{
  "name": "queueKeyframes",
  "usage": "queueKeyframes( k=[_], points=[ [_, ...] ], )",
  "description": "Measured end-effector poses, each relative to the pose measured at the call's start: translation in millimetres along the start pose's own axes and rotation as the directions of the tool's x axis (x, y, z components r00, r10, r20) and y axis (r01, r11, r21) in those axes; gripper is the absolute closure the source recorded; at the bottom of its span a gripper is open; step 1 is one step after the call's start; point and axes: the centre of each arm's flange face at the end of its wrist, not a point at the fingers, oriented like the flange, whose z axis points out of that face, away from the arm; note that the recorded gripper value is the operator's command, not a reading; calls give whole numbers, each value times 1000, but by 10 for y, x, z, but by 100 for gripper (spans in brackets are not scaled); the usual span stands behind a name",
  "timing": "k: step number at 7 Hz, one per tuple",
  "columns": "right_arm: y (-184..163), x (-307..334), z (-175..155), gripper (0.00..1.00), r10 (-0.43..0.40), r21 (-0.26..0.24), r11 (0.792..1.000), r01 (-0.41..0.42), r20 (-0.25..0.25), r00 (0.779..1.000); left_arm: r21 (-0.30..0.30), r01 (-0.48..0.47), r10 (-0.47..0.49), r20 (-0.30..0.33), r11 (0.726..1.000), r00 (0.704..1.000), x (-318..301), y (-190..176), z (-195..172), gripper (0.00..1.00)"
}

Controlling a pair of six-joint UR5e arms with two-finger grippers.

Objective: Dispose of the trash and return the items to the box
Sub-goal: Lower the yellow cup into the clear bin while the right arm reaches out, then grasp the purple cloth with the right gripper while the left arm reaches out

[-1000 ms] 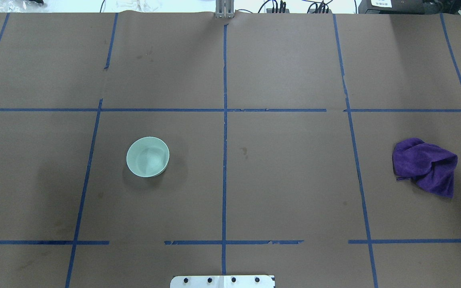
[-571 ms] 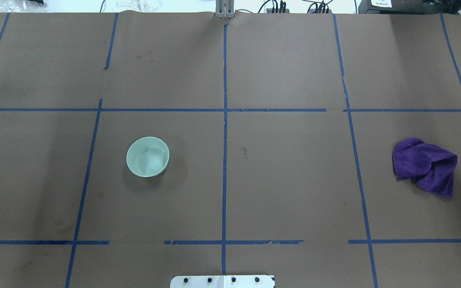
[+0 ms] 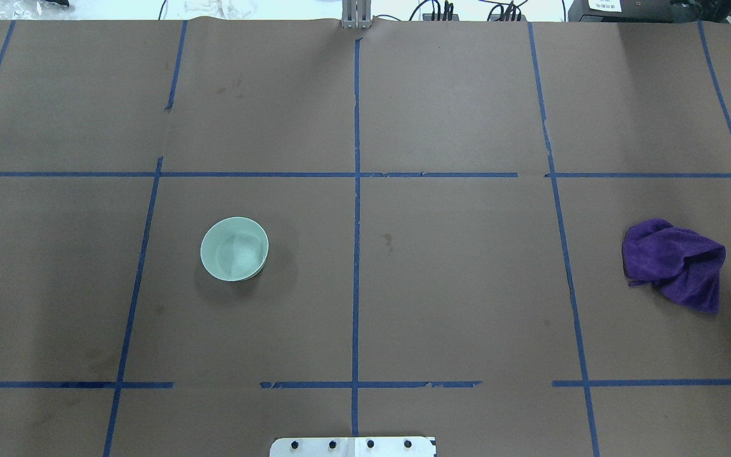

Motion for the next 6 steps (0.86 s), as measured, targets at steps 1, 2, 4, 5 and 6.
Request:
queueKeyframes(
  k=[1, 2, 4, 5, 6],
  points=[
    [22, -197, 69, 0, 22, -15, 1000, -22, 9, 1000, -4, 14, -14, -36, 1000, 999, -13, 82, 156, 100],
    [44, -323, 136, 0, 31, -30, 999, -30, 12, 999, -22, 18, -20, -67, 1000, 998, 22, 113, 328, 100],
    [80, -443, 254, 0, 25, -54, 998, -24, 12, 1000, -57, -3, -3, -110, 998, 994, 142, 122, 673, 100],
    [92, -468, 289, 0, 20, -61, 998, -20, 12, 1000, -69, -27, 18, -128, 997, 992, 230, 100, 825, 100],
    [106, -474, 316, 0, 19, -67, 998, -18, 11, 1000, -76, -45, 34, -137, 996, 990, 298, 86, 945, 90]
  ],
)
